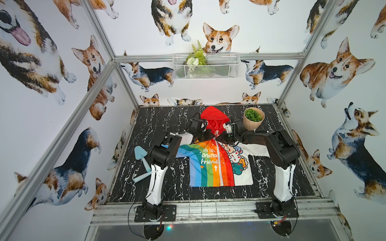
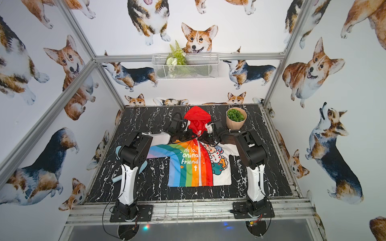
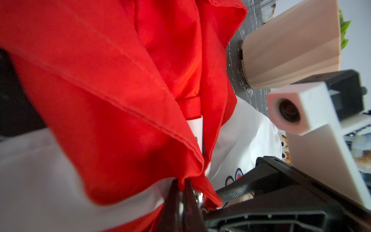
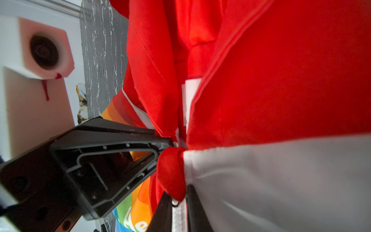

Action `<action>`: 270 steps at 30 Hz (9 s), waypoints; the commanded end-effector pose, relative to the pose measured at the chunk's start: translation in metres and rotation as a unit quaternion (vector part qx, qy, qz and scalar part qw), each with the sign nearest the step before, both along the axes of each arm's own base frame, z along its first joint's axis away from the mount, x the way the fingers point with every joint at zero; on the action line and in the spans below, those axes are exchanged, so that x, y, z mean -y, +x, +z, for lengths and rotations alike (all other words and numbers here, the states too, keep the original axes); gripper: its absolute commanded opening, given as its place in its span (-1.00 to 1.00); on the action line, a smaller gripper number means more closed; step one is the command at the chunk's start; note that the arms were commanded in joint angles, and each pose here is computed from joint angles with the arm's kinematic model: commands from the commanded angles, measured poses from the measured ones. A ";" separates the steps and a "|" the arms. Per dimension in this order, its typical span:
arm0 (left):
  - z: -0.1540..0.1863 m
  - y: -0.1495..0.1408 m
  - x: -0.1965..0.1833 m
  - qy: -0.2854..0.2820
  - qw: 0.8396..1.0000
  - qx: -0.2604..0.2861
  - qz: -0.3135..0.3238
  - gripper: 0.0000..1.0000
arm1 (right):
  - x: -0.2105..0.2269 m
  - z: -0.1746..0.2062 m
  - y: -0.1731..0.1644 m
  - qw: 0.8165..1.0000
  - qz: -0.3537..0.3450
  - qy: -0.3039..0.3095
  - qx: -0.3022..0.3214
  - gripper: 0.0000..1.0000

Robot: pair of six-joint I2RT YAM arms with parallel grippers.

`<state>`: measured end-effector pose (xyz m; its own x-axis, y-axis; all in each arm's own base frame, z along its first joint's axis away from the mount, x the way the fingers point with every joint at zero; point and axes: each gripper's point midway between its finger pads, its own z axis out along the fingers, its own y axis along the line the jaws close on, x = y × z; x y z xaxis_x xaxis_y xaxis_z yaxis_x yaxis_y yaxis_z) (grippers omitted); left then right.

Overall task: Unzip the jacket
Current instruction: Unzip the zipper on the jacket, then smooth out the jacket at the center of the board.

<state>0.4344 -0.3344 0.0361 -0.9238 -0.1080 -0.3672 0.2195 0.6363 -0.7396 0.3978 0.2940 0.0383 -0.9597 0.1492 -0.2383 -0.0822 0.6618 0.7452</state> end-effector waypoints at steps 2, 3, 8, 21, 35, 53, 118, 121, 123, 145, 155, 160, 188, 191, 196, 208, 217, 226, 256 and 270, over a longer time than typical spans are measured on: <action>0.003 0.000 0.003 -0.013 1.000 0.003 -0.007 -1.00 | -0.004 0.010 0.007 1.000 -0.003 0.014 0.018 -0.81; 0.003 0.000 0.004 -0.013 1.000 0.002 -0.008 -1.00 | -0.004 0.009 0.006 1.000 -0.003 0.013 0.018 -0.84; 0.002 0.000 0.003 -0.010 1.000 0.002 -0.007 -1.00 | -0.001 0.008 0.006 1.000 -0.006 0.002 0.020 -0.94; 0.001 0.003 -0.005 0.007 1.000 0.005 0.003 -1.00 | 0.012 0.004 -0.007 0.999 -0.003 -0.031 0.014 -1.00; -0.002 0.005 -0.008 0.010 1.000 0.002 0.007 -1.00 | 0.024 -0.023 -0.020 0.993 0.008 -0.116 -0.016 -1.00; -0.005 0.008 -0.013 0.016 1.000 0.001 0.014 -1.00 | 0.028 -0.034 -0.049 0.991 0.017 -0.131 -0.037 -1.00; -0.002 0.042 -0.020 0.046 0.999 0.008 0.017 -1.00 | 0.039 -0.028 -0.144 0.986 0.066 -0.139 -0.057 -1.00; -0.001 0.043 -0.019 0.045 0.999 0.007 0.016 -1.00 | 0.040 -0.027 -0.150 0.986 0.069 -0.139 -0.059 -1.00; 0.000 0.044 -0.018 0.046 0.999 0.009 0.014 -1.00 | 0.041 -0.027 -0.154 0.986 0.070 -0.139 -0.060 -1.00; 0.015 0.048 -0.012 0.041 0.999 0.027 -0.010 -1.00 | 0.048 -0.023 -0.203 0.983 0.084 -0.150 -0.067 -1.00; 0.019 0.048 -0.010 0.043 0.998 0.031 -0.021 -1.00 | 0.059 -0.018 -0.228 0.981 0.099 -0.155 -0.067 -1.00; 0.019 0.047 -0.010 0.044 0.998 0.030 -0.026 -1.00 | 0.062 -0.013 -0.236 0.981 0.106 -0.151 -0.065 -1.00; 0.012 0.046 -0.012 0.055 0.998 0.026 -0.030 -1.00 | 0.068 -0.012 -0.275 0.975 0.155 -0.134 -0.082 -1.00; 0.012 0.046 -0.011 0.056 0.998 0.027 -0.031 -1.00 | 0.069 -0.013 -0.276 0.976 0.152 -0.135 -0.082 -1.00; 0.013 0.045 -0.008 0.046 0.998 0.026 -0.034 -1.00 | 0.070 -0.012 -0.274 0.976 0.150 -0.139 -0.079 -1.00; 0.096 0.037 -0.001 0.033 0.994 0.094 -0.036 0.63 | 0.094 0.008 -0.260 0.972 0.114 -0.201 -0.032 -0.07; 0.136 -0.026 -0.027 0.133 0.979 0.157 -0.005 0.90 | 0.154 0.054 -0.207 0.948 -0.055 -0.301 0.084 0.11; 0.108 -0.088 -0.021 0.157 0.977 0.142 -0.035 0.98 | 0.159 0.048 -0.188 0.955 -0.084 -0.278 0.060 0.11; 0.014 -0.259 -0.148 0.300 0.952 -0.048 0.041 0.57 | 0.186 0.031 -0.186 0.926 -0.135 -0.353 0.023 0.09; -0.017 -0.276 -0.131 0.318 0.945 -0.075 0.019 -0.04 | 0.221 0.018 -0.209 0.917 -0.204 -0.343 -0.025 0.16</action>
<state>0.1587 -0.2040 0.0225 -0.9674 0.0837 -0.2389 0.1399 0.9633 -0.2289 0.1954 0.0788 0.0615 -0.8725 0.2925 -0.3915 0.2502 0.9555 0.1563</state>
